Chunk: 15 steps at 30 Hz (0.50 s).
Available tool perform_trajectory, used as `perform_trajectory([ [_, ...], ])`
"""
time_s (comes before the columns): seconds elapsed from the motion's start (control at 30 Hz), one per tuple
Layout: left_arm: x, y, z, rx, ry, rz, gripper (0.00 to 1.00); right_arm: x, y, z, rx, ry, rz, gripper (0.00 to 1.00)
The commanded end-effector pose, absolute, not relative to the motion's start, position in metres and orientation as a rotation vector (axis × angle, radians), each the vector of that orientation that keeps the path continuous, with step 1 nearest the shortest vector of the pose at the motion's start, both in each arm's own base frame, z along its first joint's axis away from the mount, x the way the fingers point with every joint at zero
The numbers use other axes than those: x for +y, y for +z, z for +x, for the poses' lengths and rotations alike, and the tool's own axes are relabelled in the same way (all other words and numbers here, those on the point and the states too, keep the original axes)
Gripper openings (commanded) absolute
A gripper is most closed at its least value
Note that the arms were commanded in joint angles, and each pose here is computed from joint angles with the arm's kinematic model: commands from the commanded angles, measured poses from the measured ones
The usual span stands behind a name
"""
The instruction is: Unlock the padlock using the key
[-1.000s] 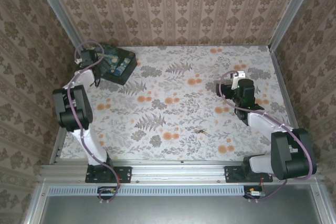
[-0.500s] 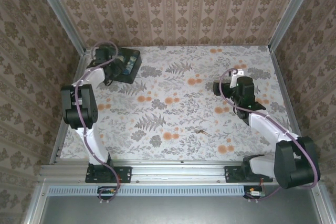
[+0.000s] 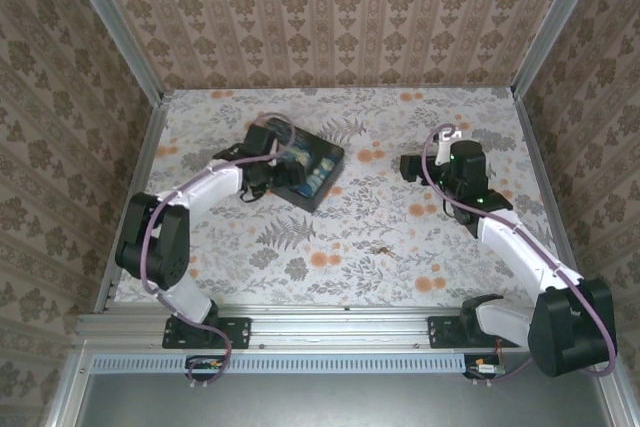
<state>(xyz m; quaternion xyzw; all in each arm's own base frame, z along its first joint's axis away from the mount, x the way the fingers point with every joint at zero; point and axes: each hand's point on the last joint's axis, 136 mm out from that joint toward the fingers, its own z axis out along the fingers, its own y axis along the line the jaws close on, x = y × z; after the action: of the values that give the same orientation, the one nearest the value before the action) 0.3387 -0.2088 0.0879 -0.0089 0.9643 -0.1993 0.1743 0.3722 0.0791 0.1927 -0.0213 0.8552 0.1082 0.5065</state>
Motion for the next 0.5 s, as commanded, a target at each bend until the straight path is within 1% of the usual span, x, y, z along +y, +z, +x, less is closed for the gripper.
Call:
perform_trajectory([
  [0.0,-0.196,0.079,0.291,2.874,-0.52,0.039,0.9,0.109,0.191,0.377,2.116,0.366,-0.1,0.97],
  [0.07,-0.183,0.091,0.293,2.842,-0.504,0.016,0.92,0.128,0.187,0.383,2.138,0.425,-0.135,0.97],
  [0.13,-0.163,0.102,0.308,2.79,-0.521,-0.057,0.92,0.15,0.177,0.391,2.182,0.477,-0.179,0.96],
  [0.17,-0.161,0.105,0.315,2.768,-0.549,-0.071,0.92,0.162,0.164,0.395,2.223,0.51,-0.212,0.96],
  [0.33,-0.165,0.11,0.354,2.718,-0.638,-0.088,0.92,0.222,0.125,0.393,2.321,0.669,-0.36,0.93],
  [0.47,-0.185,0.116,0.379,2.676,-0.735,-0.08,0.9,0.242,0.101,0.384,2.36,0.713,-0.38,0.92],
])
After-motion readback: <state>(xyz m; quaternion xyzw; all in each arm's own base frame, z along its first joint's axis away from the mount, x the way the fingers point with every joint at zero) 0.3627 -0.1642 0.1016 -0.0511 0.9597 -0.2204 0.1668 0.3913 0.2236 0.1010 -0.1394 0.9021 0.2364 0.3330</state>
